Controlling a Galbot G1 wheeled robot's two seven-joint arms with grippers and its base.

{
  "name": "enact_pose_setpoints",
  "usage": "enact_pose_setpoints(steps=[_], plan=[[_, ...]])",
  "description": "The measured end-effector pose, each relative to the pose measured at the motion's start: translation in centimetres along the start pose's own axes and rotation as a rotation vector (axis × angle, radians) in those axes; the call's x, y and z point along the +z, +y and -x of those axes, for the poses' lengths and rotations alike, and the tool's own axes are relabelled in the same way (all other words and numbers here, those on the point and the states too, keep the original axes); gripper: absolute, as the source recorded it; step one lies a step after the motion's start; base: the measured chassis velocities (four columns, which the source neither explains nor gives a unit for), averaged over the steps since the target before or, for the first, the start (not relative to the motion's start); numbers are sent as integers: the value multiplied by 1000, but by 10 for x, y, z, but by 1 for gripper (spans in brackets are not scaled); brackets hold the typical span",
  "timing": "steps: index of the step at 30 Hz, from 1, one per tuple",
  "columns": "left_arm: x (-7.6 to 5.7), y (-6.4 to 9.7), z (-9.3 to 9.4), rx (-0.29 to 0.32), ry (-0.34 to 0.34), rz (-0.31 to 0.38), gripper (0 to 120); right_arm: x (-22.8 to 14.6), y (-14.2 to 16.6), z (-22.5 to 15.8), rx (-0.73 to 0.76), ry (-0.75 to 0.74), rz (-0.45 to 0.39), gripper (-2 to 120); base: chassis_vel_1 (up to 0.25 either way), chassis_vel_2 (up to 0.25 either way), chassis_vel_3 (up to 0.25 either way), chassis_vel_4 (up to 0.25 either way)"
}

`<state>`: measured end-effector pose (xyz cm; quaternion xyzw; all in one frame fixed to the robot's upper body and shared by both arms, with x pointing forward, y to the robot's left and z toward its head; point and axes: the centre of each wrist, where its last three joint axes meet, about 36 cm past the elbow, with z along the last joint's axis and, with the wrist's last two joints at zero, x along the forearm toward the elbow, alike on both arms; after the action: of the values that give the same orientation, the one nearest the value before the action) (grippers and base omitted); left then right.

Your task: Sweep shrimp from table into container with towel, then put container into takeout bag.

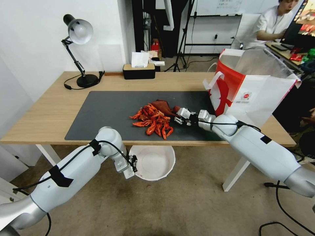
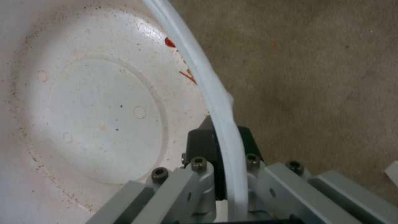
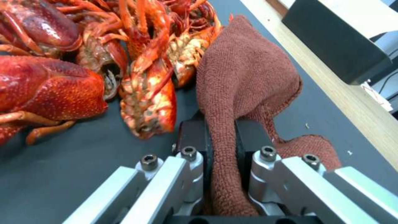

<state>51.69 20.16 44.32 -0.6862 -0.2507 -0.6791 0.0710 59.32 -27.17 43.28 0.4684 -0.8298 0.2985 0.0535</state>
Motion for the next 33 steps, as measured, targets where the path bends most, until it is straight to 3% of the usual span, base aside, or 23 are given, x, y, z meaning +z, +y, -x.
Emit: enact_pose_setpoints(steps=[22,33], plan=[[-3,3,8,-12,-72,-47,0,0,32,-28,-30,-25,11,7,0,0,0,0],[7,2,5,-10,-67,-64,0,-1,46,-44,-44,-37,19,7,0,0,0,0]])
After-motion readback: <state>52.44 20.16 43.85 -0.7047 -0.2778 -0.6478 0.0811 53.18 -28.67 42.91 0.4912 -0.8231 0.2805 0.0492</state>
